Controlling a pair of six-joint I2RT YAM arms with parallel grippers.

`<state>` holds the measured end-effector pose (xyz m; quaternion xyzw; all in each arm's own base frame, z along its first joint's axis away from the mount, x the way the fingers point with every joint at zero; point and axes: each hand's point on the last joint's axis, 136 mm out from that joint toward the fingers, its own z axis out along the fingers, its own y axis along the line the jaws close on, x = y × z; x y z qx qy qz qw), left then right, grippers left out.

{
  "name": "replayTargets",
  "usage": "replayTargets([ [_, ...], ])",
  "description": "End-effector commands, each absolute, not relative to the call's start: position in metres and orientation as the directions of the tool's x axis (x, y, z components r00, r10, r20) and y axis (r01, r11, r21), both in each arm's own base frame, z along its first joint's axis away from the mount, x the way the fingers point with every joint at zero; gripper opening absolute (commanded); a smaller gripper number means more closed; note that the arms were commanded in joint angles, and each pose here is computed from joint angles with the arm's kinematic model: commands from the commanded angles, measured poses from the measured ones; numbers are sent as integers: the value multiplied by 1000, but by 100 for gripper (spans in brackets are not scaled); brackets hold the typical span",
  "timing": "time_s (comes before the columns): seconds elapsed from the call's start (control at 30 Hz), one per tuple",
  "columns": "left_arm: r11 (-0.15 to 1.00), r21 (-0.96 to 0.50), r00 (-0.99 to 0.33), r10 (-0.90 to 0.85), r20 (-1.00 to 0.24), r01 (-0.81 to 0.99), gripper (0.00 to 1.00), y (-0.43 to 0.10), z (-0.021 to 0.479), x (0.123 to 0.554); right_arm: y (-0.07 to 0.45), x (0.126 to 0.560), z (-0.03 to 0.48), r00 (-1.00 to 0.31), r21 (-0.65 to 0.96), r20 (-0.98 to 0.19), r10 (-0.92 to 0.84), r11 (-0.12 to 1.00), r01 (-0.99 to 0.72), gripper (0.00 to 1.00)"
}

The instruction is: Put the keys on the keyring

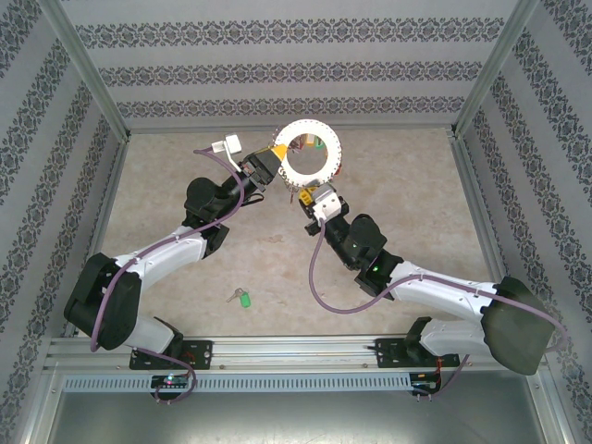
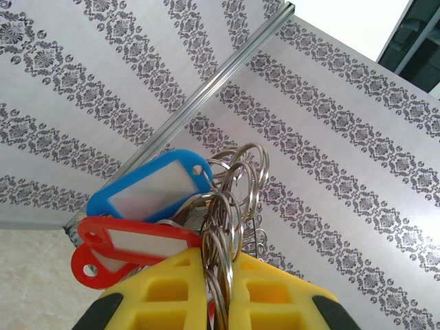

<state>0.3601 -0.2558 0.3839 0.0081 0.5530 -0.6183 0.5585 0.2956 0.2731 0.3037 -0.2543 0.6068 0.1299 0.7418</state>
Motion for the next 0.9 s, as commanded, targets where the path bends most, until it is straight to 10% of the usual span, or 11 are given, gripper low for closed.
replayTargets([
  [0.0, 205, -646, -345, -707, -617, 735, 0, -254, 404, 347, 268, 296, 331, 275, -174, -961, -39, 858, -484, 9],
  [0.87, 338, -930, -631, -693, -350, 145, 24, -252, 236, 383, 257, 310, 223, -225, 53, -969, -104, 801, -596, 0],
])
